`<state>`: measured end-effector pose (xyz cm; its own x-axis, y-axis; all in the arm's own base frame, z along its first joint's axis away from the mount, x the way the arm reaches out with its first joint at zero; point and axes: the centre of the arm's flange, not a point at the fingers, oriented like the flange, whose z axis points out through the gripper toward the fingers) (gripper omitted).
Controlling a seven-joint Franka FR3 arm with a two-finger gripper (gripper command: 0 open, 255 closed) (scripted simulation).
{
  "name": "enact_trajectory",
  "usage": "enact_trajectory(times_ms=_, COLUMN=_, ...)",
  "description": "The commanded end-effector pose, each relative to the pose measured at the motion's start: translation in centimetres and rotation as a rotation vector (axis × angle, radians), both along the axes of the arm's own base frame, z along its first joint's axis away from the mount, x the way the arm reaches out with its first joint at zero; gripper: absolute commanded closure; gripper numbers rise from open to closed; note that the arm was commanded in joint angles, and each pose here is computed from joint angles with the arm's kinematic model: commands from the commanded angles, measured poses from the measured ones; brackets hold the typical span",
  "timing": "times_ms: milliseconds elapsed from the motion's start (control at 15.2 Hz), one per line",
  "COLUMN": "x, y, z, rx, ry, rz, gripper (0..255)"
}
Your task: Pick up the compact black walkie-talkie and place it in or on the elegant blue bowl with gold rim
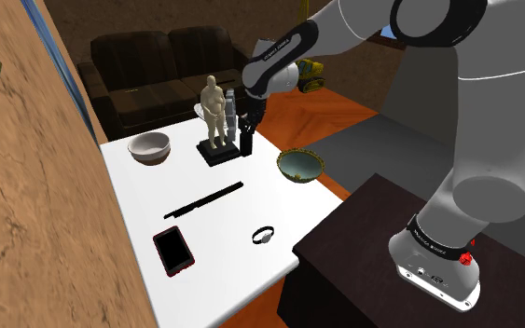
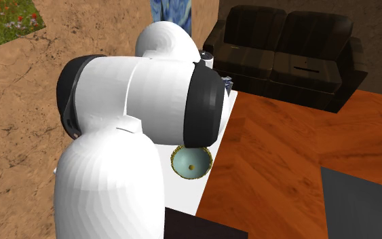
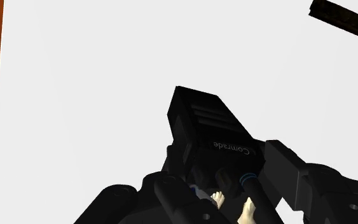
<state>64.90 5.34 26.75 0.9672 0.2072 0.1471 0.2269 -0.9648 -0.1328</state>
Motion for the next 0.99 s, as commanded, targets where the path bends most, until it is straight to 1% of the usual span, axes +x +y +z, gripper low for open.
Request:
enact_trajectory(times_ms=0, x=0.0, y=0.1, z=1.1, rx=0.0, ry=0.0, rz=0.0, gripper=255)
enact_trajectory(times_ms=924, x=0.0, y=0.1, z=8.5, rx=0.0, ry=0.0, rz=0.0, gripper=255)
